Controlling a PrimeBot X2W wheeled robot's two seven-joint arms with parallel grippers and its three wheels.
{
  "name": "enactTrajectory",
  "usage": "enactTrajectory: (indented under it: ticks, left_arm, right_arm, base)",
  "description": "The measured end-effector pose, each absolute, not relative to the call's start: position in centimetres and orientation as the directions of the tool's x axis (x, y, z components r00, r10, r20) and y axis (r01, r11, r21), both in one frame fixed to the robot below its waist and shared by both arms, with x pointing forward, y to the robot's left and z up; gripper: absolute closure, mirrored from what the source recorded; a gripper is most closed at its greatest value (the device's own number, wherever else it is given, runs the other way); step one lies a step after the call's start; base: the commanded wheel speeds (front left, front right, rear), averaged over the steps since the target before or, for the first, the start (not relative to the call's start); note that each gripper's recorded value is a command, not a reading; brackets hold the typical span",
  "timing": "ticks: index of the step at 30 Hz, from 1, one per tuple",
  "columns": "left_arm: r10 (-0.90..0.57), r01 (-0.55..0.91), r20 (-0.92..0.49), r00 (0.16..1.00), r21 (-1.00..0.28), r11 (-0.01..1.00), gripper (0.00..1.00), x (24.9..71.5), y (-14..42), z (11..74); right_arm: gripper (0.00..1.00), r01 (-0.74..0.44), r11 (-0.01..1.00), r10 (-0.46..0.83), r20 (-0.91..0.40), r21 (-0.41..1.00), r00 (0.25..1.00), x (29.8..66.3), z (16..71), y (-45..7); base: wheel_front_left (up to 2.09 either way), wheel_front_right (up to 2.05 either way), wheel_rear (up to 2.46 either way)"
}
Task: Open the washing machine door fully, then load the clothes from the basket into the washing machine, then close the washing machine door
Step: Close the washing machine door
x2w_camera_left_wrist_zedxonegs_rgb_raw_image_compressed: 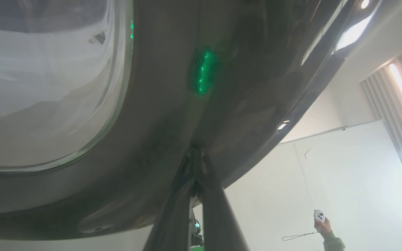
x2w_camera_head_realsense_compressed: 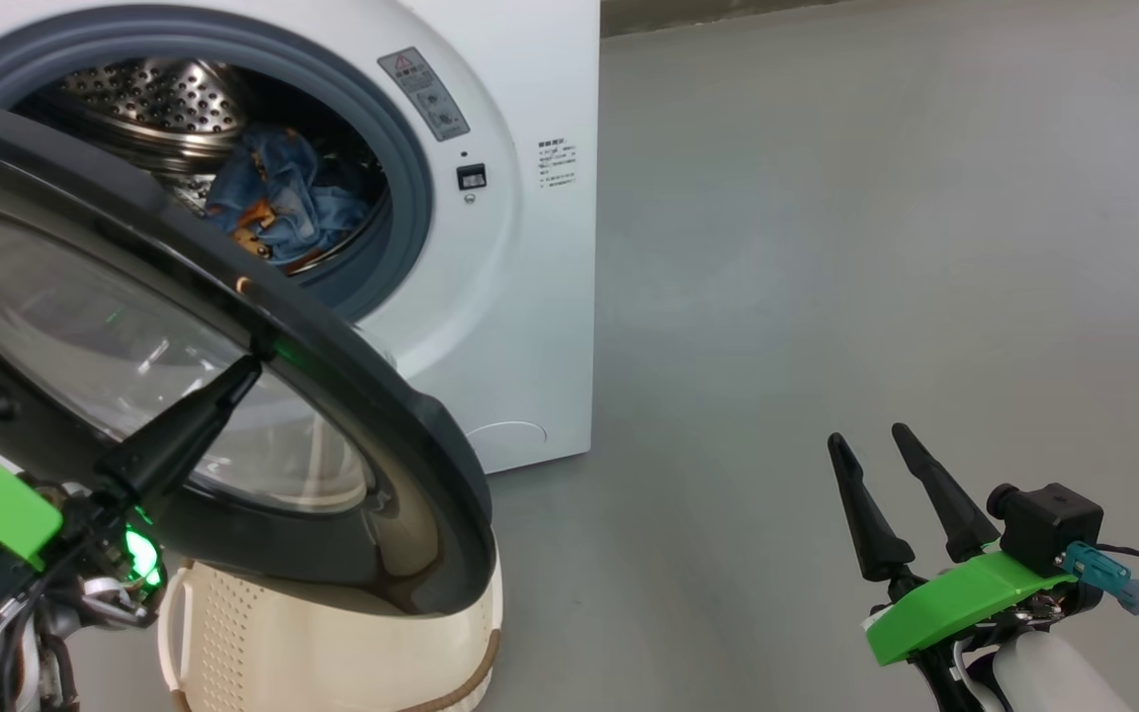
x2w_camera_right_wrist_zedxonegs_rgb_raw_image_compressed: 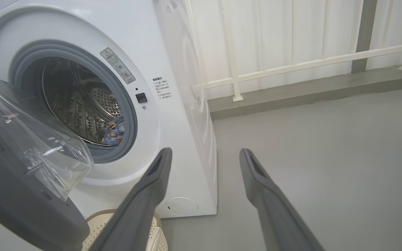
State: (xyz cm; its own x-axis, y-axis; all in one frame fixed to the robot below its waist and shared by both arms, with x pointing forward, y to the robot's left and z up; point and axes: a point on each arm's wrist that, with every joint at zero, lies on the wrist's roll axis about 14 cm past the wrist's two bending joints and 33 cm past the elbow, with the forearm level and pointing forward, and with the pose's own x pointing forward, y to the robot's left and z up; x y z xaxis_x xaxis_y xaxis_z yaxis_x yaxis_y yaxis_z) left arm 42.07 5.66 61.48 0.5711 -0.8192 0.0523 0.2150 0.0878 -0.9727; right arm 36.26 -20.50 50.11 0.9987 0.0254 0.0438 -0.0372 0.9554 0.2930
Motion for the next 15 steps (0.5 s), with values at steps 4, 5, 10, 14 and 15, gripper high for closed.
enactTrajectory:
  ticks: [4, 5, 10, 14, 15]
  left_arm:
    - [-0.814, 0.225, 0.06, 0.578, -0.97, 0.088, 1.0, 41.8, 6.0, 61.6]
    - [-0.811, 0.226, 0.06, 0.582, -0.97, 0.09, 1.0, 41.8, 6.2, 61.7]
    - [-0.79, 0.237, 0.062, 0.61, -0.966, 0.106, 1.0, 41.4, 7.4, 61.9]
    - [-0.765, 0.254, 0.055, 0.642, -0.956, 0.145, 0.97, 41.2, 8.5, 62.0]
    - [-0.758, 0.26, 0.056, 0.649, -0.954, 0.152, 0.84, 41.1, 8.9, 62.0]
  right_arm:
    - [0.0, -0.054, 0.955, 0.041, 0.05, 0.293, 0.998, 36.5, 50.3, -20.0]
    - [0.0, -0.06, 0.954, 0.047, 0.052, 0.293, 0.998, 36.6, 50.4, -19.8]
    - [0.0, -0.093, 0.952, 0.079, 0.058, 0.292, 0.995, 37.1, 50.6, -18.8]
    - [0.0, -0.122, 0.95, 0.109, 0.062, 0.289, 0.992, 37.5, 50.7, -17.9]
    - [0.0, -0.129, 0.949, 0.116, 0.063, 0.287, 0.991, 37.7, 50.8, -17.6]
  base:
    - [0.0, 0.0, 0.0]
    - [0.0, 0.0, 0.0]
    - [0.0, 0.0, 0.0]
    - [0.0, 0.0, 0.0]
    - [0.0, 0.0, 0.0]
